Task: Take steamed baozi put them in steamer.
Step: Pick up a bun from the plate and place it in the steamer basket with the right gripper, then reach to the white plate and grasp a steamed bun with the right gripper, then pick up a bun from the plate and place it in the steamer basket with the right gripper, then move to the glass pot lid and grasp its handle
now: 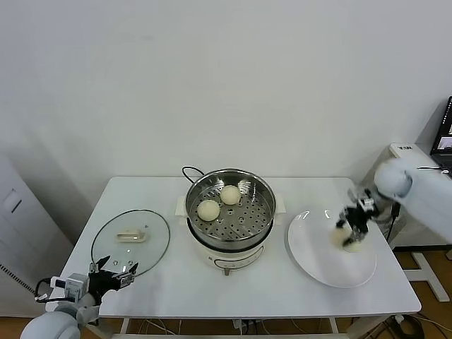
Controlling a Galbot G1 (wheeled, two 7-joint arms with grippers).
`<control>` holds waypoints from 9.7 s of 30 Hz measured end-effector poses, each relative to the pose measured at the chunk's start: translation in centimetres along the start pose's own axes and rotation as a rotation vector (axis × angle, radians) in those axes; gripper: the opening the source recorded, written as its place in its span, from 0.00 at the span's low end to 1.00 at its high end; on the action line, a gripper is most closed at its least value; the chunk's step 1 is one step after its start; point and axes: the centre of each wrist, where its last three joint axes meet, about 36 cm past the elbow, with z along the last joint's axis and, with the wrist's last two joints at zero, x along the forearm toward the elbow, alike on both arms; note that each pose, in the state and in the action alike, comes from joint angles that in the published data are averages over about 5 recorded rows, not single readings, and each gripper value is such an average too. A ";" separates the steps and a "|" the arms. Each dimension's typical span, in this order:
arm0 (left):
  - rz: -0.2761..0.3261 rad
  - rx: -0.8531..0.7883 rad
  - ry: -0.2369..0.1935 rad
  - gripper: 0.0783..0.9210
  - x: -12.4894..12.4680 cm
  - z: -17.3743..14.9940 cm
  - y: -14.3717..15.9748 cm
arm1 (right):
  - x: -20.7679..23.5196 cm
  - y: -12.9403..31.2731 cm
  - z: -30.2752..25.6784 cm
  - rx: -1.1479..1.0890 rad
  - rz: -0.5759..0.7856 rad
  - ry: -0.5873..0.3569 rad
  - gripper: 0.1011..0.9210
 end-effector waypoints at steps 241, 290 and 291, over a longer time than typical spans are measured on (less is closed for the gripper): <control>0.004 -0.013 -0.008 0.88 -0.5 0.0 0.7 | -6.1 -8.4 -23.8 -0.232 -0.078 0.043 0.43; -0.022 -0.047 -0.079 0.88 0.1 -0.5 0.0 | -10.7 6.1 -2.7 -0.826 0.844 -1.000 0.88; -0.025 -0.054 -0.084 0.88 0.1 -0.5 0.0 | -11.3 7.0 -2.5 -0.847 0.878 -1.006 0.88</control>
